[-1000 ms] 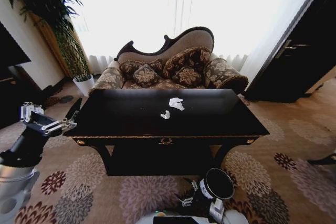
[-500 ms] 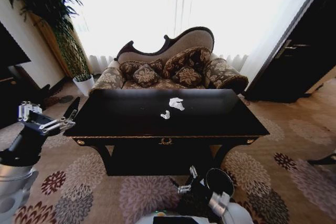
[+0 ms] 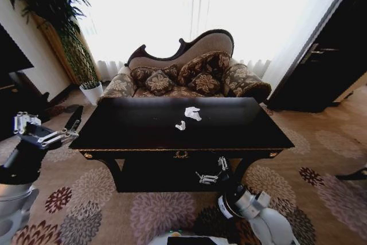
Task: Move to the front of the table and place the trash on the table into the trash bin.
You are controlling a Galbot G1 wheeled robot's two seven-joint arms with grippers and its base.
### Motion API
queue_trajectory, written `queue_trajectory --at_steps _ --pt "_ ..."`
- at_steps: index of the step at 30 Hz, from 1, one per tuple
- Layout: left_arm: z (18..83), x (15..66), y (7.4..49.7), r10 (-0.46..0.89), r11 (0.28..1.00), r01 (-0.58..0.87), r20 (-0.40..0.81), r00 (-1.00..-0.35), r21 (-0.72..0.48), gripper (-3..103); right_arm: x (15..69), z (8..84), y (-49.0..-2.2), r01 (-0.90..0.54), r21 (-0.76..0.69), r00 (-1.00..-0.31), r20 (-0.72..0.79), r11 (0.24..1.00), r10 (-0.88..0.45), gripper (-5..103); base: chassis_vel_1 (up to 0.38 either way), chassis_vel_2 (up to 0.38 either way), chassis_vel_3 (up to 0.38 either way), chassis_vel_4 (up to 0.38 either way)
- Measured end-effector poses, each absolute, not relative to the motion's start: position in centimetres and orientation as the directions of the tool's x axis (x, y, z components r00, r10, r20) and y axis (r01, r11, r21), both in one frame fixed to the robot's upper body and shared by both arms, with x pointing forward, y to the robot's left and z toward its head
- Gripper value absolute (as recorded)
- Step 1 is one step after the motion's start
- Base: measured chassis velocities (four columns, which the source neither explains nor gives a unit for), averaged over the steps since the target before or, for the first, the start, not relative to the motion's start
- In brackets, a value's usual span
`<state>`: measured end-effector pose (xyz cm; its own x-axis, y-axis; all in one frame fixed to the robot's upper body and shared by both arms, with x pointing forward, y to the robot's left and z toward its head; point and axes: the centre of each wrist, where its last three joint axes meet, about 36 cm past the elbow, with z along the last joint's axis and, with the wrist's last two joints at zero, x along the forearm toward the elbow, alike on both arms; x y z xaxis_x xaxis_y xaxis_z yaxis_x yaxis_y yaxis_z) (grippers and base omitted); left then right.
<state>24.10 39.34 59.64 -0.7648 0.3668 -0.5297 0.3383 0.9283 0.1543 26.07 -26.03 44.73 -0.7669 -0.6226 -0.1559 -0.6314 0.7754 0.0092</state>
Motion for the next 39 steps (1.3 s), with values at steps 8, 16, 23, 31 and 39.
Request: queue_trajectory --at_steps 8,16,23,31,39 --pt "59.2 24.1 38.7 0.367 0.928 0.345 -0.522 -0.770 0.143 100 26.7 47.7 -25.1 -0.542 0.028 -0.831 -0.167 0.840 -0.530 100 0.000 0.000 0.000 0.000" --pt "60.7 24.6 39.4 0.393 0.913 0.389 -0.527 -0.754 0.123 100 29.0 51.7 -26.1 -0.425 -0.018 -0.903 -0.067 0.905 -0.425 100 0.000 0.000 0.000 0.000" --pt "61.2 24.8 39.7 0.374 0.920 0.378 -0.520 -0.768 0.104 100 31.4 52.8 -27.1 -0.378 -0.052 -0.926 0.011 0.924 -0.378 100 0.000 0.000 0.000 0.000" --pt "60.8 24.1 37.3 0.389 0.912 0.400 -0.501 -0.773 0.090 100 37.2 54.9 -27.4 -0.397 -0.143 -0.917 0.026 0.907 -0.398 100 0.000 0.000 0.000 0.000" --pt "60.3 24.0 37.7 0.367 0.924 0.371 -0.479 -0.797 0.092 100 44.9 54.9 -26.4 -0.437 -0.240 -0.899 0.098 0.867 -0.426 100 0.000 0.000 0.000 0.000"
